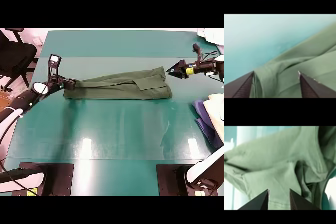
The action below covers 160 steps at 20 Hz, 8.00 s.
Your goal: Fold the shirts.
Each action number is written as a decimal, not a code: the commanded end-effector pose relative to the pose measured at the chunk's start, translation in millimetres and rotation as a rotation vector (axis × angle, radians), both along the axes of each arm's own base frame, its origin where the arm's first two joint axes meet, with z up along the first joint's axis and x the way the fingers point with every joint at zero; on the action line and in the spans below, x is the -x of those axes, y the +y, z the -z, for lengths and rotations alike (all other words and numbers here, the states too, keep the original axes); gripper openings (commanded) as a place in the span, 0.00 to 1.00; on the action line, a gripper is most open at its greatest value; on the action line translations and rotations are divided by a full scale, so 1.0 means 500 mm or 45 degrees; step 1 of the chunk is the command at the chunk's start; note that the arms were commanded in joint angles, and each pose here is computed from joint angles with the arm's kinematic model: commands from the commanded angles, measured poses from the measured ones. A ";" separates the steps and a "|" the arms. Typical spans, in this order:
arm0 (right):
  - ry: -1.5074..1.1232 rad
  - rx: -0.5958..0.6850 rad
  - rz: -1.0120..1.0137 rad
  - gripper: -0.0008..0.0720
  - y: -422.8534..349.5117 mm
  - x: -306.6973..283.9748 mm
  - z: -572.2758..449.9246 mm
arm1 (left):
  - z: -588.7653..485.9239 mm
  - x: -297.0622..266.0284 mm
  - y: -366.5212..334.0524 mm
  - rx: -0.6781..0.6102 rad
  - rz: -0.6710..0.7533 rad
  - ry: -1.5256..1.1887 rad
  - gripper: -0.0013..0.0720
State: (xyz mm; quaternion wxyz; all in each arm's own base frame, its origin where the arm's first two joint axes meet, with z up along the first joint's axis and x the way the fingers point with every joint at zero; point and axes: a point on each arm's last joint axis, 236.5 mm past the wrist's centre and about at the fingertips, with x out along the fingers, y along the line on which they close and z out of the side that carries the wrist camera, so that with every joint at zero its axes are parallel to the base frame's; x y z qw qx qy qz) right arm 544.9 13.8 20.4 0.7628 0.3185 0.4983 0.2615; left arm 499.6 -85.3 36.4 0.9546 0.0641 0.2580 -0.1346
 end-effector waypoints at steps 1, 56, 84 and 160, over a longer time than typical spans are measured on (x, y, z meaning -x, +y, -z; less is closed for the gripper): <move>-0.075 0.032 0.044 0.45 -0.036 -0.001 -0.053 | -0.062 0.056 -0.079 0.023 0.258 0.098 0.89; 0.250 0.155 -0.256 0.04 0.114 0.039 0.216 | 0.156 0.025 -0.409 0.406 0.235 0.512 0.05; -0.356 -0.013 -0.012 0.04 -0.031 0.069 -0.326 | 0.125 0.127 -0.649 0.466 0.453 0.495 0.05; -0.076 -0.303 -0.184 0.60 0.802 0.043 -0.033 | -0.201 -0.031 -0.188 0.119 0.460 0.415 0.05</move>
